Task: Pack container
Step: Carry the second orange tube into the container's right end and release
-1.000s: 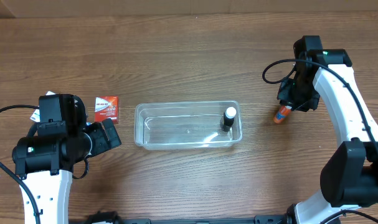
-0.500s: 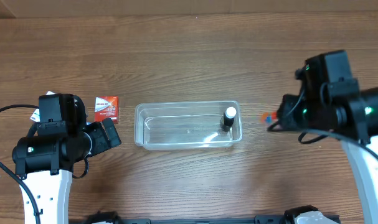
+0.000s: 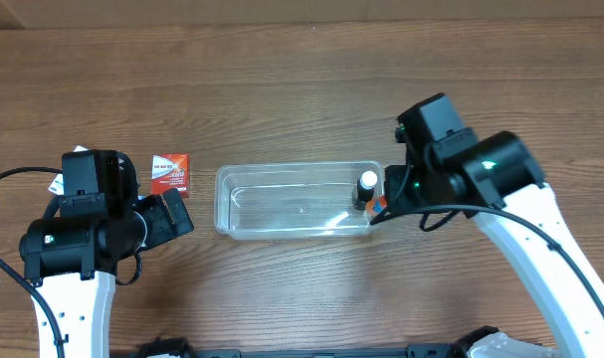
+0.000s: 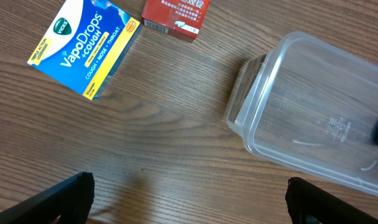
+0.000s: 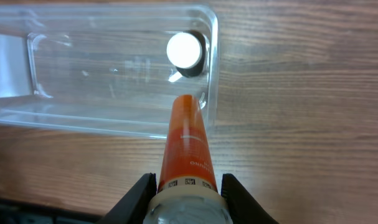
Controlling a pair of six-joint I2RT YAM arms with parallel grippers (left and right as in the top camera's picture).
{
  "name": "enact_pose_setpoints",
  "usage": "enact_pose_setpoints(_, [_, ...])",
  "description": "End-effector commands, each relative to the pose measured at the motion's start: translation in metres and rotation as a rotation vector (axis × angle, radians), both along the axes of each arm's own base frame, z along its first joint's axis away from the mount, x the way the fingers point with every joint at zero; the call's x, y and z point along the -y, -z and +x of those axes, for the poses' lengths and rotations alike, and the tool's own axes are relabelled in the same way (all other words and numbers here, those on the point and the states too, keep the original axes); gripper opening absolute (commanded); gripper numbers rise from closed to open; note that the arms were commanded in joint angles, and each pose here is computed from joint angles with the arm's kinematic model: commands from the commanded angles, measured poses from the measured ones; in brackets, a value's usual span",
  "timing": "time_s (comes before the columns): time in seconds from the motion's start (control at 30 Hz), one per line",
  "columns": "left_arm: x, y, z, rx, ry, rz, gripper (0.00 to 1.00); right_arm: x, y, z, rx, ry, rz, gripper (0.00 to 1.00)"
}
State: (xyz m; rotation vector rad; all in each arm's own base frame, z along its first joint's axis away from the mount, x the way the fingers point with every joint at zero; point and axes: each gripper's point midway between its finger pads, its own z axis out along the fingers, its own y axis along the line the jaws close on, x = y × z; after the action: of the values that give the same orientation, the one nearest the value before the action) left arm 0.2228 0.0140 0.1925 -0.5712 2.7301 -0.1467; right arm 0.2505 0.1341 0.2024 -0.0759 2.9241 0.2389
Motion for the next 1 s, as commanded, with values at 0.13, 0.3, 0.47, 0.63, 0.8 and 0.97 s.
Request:
enact_pose_setpoints(0.13, [0.001, -0.007, 0.004, 0.025, 0.018, 0.008, 1.00, -0.003, 0.052, 0.003, -0.029, 0.000, -0.019, 0.04])
enact_pose_setpoints(0.3, [0.001, -0.007, 0.004, 0.025, 0.018, 0.008, 1.00, -0.005, 0.073, 0.008, -0.042, -0.047, -0.041, 0.04])
enact_pose_setpoints(0.47, [0.001, -0.007, 0.004, 0.025, 0.018, 0.008, 1.00, -0.001, 0.087, 0.011, -0.067, -0.063, -0.091, 0.09])
enact_pose_setpoints(0.63, [0.001, -0.007, 0.004, 0.025, 0.018, 0.008, 1.00, -0.002, 0.087, 0.012, -0.062, -0.081, -0.092, 0.28])
enact_pose_setpoints(0.8, [0.001, -0.007, 0.004, 0.026, 0.018, 0.009, 1.00, -0.002, 0.086, 0.012, -0.061, -0.081, -0.092, 0.54])
enact_pose_setpoints(0.97, [0.001, -0.007, 0.004, 0.026, 0.018, 0.009, 1.00, -0.004, 0.078, 0.018, -0.037, -0.083, -0.083, 0.61])
